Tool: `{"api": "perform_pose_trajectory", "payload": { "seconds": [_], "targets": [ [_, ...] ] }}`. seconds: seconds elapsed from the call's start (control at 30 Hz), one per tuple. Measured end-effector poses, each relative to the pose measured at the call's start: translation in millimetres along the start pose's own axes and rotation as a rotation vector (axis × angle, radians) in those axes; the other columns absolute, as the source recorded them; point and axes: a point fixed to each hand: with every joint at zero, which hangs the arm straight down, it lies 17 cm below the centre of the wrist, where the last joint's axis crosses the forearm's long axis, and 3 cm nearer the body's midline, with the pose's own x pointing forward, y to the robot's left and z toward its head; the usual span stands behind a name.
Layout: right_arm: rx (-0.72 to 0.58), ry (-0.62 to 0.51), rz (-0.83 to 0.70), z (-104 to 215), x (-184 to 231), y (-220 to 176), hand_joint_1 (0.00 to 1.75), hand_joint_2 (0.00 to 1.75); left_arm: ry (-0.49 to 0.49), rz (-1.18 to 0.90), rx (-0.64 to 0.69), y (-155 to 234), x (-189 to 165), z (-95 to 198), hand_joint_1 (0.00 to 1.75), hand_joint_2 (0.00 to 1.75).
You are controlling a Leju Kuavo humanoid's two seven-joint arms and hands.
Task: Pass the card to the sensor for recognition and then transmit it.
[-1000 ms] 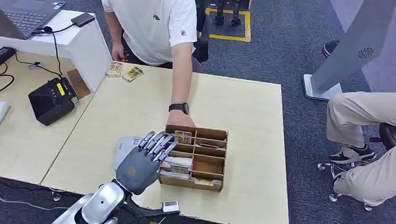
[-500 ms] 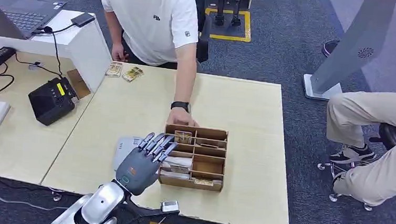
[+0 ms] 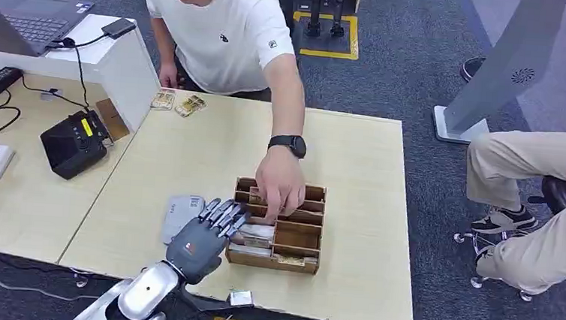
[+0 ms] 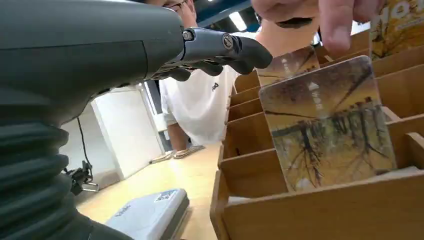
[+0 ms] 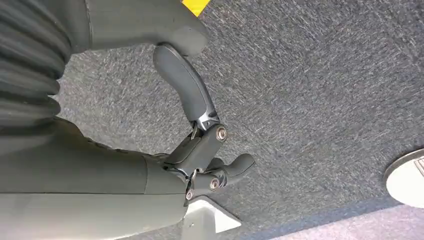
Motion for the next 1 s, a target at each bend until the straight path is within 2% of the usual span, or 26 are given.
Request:
{"api": "perform_pose_trajectory", "payload": {
  "seconds": [1.0],
  "targets": [
    [0.000,-0.010,0.008,-1,2,-1,0.00,1.75,-0.061,0.052,0.077,21,13,13,0.00,1.75]
  ]
}}
